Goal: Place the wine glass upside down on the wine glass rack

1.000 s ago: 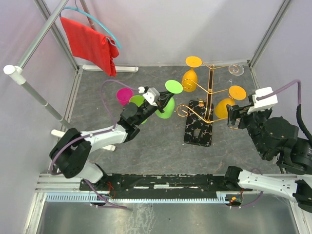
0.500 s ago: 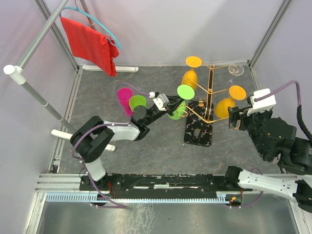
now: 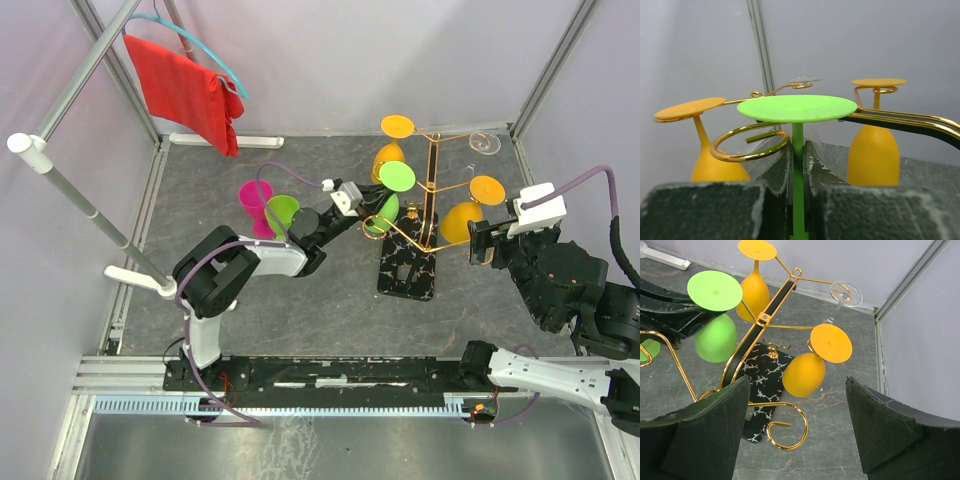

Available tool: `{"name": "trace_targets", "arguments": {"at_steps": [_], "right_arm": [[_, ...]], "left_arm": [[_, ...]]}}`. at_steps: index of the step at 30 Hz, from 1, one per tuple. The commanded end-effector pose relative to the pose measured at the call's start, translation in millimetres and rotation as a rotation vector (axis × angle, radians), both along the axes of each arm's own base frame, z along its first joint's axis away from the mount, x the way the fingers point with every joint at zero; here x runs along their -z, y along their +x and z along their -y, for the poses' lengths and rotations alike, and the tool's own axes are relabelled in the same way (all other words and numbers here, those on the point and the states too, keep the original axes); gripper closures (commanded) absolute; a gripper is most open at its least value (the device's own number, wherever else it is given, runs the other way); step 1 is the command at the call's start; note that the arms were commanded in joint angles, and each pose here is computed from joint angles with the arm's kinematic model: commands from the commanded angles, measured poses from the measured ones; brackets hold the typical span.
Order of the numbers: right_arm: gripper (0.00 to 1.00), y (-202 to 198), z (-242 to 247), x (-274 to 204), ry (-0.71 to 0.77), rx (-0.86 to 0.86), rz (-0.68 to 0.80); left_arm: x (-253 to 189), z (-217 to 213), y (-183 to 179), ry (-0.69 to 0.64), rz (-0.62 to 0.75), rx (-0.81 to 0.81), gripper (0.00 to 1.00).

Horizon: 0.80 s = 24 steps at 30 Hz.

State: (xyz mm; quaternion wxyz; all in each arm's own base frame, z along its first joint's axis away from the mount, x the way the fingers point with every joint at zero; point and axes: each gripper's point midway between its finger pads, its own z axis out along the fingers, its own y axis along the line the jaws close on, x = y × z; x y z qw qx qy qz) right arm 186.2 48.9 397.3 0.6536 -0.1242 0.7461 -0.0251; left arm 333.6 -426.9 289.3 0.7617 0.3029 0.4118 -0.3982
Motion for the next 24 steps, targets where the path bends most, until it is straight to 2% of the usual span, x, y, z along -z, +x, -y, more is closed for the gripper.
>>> {"name": "trace_targets", "arguments": {"at_steps": [1,14,24], "right_arm": [[0.15,-2,4,-8,0.046,0.009,0.019],[0.15,-3,7,-8,0.043,0.012,0.015],[0.15,-2,4,-6,0.043,0.01,0.011]], "left_arm": [[-24,3,9,-0.1,0.029,-0.031,0.97],[-20,-12,41,-0.18,-0.023,-0.19,0.97],[-25,-41,38,-0.204,-0.009,-0.287,0.97]]}}
